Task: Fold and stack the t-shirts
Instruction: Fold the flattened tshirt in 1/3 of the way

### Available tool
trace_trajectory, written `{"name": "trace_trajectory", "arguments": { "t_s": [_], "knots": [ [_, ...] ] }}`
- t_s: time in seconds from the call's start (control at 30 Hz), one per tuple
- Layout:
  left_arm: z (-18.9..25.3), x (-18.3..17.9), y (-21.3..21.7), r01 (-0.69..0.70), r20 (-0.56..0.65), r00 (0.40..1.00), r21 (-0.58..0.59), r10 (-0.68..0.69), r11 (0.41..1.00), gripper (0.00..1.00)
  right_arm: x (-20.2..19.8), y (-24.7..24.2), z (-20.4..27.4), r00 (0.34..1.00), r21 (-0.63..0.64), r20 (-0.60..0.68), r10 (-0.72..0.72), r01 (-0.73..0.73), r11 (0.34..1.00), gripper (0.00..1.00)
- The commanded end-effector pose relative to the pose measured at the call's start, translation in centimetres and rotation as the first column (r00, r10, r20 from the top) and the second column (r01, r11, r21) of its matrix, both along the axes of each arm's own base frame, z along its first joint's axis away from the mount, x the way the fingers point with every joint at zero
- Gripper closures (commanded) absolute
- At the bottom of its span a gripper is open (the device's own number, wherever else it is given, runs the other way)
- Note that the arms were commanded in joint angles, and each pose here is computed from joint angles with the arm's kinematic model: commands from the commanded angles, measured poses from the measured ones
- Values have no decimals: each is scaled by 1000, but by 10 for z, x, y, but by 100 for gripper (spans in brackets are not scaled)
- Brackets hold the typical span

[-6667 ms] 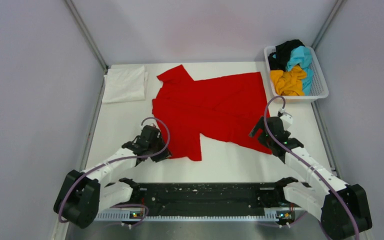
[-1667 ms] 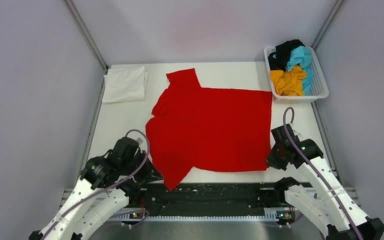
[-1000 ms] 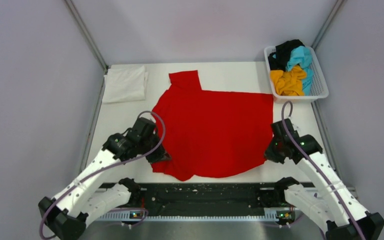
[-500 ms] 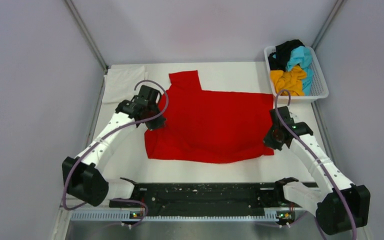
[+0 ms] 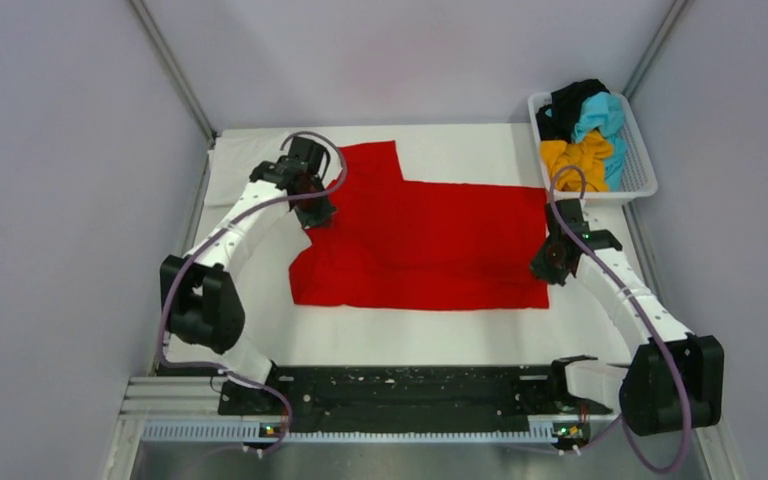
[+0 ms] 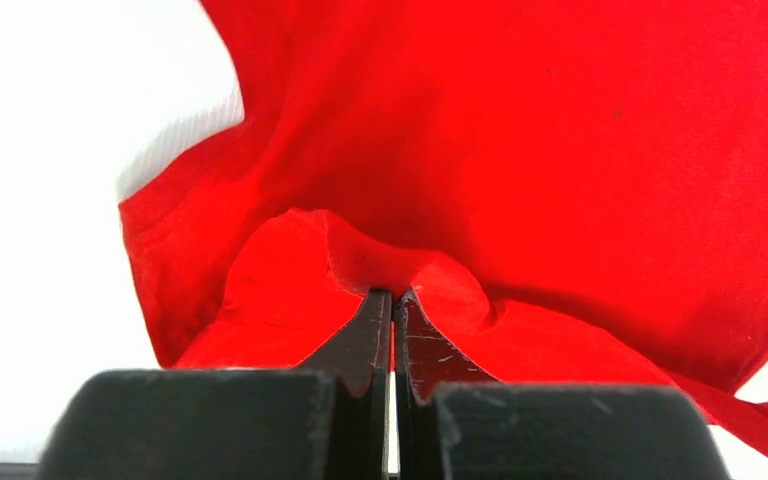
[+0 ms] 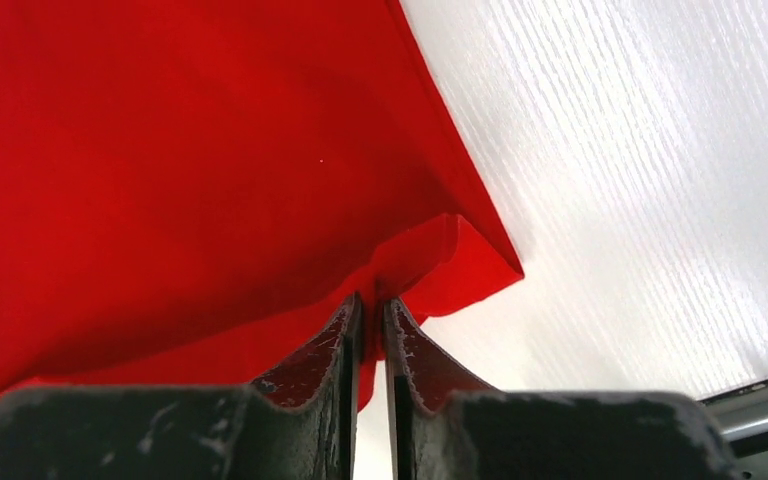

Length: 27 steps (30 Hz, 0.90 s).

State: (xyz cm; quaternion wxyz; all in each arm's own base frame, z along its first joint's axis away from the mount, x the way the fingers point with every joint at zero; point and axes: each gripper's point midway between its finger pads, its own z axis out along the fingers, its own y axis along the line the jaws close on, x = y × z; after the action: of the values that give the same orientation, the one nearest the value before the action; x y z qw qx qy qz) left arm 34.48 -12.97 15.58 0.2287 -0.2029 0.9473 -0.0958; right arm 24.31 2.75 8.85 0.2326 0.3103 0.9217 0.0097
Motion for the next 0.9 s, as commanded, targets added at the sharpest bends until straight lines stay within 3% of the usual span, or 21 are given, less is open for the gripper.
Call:
{"name": "trace_trajectory", "arguments": {
  "t_s": [0.0, 0.2, 0.5, 0.6, 0.63, 0.73, 0.77, 0.8, 0.87],
  "knots": [
    [-5, 19, -6, 49, -22, 999, 4, -49, 999, 100, 27, -7, 7, 998, -18, 65, -18, 19, 1000, 85],
    [-20, 44, -19, 48, -64, 997, -17, -49, 999, 100, 32, -18, -13, 997, -39, 11, -83, 83, 996, 78],
    [-24, 88, -29, 34, 9, 999, -21, -34, 999, 100, 46, -25, -36, 991, -45, 3, -134, 134, 990, 73],
    [-32, 96, -33, 54, -11, 998, -18, -54, 998, 100, 51, -32, -33, 988, -78, 15, -156, 156, 985, 64],
    [-34, 96, -34, 60, -24, 998, -18, -61, 998, 95, 54, -34, -30, 986, -85, 26, -162, 164, 983, 60],
    [-34, 99, -34, 77, -49, 996, -5, -77, 997, 56, 61, -41, -15, 982, -110, 68, -177, 184, 977, 31],
    [-30, 99, -34, 81, -53, 995, -2, -81, 997, 37, 63, -43, -8, 980, -123, 81, -181, 190, 974, 14],
    [-25, 98, -33, 82, -53, 995, 3, -82, 997, 6, 64, -46, -2, 980, -136, 89, -180, 191, 972, 3],
    [-13, 95, -26, 66, -32, 997, 29, -65, 997, 1, 67, -47, 11, 982, -151, 109, -152, 167, 974, 1]
  ]
}}
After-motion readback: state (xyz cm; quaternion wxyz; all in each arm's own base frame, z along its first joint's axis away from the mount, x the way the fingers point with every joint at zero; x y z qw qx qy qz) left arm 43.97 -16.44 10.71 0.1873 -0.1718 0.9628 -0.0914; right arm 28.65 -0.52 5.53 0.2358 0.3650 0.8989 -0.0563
